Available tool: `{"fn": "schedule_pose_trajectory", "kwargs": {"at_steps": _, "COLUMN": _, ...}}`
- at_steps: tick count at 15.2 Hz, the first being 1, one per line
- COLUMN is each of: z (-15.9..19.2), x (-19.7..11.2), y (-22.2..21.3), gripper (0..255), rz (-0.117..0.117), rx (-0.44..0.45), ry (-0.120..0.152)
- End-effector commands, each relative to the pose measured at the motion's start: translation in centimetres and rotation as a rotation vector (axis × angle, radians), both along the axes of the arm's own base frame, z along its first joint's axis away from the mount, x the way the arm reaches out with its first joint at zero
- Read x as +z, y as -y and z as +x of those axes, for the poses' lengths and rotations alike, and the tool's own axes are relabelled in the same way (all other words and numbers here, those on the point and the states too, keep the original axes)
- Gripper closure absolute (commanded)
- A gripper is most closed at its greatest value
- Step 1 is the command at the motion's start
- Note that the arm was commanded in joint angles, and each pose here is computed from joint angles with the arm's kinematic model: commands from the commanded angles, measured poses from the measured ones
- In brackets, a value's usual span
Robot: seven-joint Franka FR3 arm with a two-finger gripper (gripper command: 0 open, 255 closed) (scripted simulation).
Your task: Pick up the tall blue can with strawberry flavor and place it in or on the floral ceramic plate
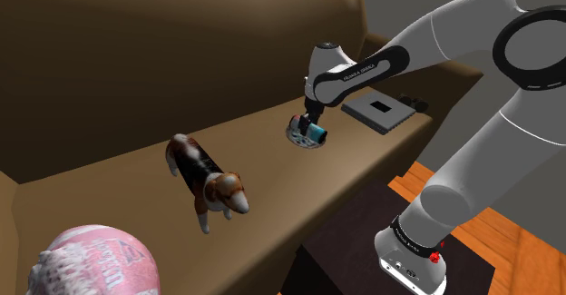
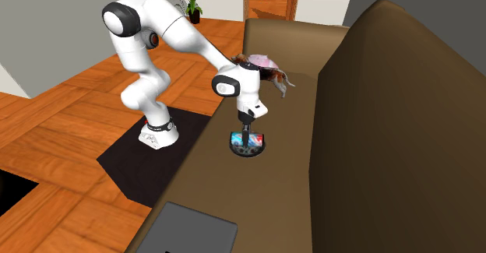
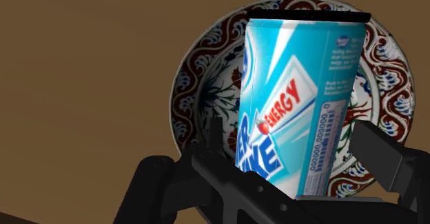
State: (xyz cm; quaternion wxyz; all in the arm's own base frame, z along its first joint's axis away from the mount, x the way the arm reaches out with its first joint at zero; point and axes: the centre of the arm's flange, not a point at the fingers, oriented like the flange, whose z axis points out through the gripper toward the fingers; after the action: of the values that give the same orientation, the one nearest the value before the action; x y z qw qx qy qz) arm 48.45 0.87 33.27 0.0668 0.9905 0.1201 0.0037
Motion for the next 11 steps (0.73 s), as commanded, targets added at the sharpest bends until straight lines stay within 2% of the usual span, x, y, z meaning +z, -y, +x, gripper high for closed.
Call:
{"fn": "schedule_pose_trajectory", "kwargs": {"at_steps": 1, "z": 0.0, "x": 0.0, "y": 0.0, "gripper": 0, "rz": 0.000, "rx": 0.000, "ry": 0.000}}
{"fn": "schedule_pose_trajectory", "kwargs": {"at_steps": 4, "z": 0.0, "x": 0.0, "y": 0.0, "gripper": 0, "rz": 0.000, "rx": 0.000, "ry": 0.000}}
{"fn": "schedule_pose_trajectory", "kwargs": {"at_steps": 8, "z": -0.1, "x": 5.0, "y": -0.7, "gripper": 0, "rz": 0.000, "rx": 0.000, "ry": 0.000}}
{"fn": "schedule_pose_trajectory", "kwargs": {"at_steps": 11, "z": -0.1, "x": 5.0, "y": -0.7, "gripper": 0, "rz": 0.000, "rx": 0.000, "ry": 0.000}}
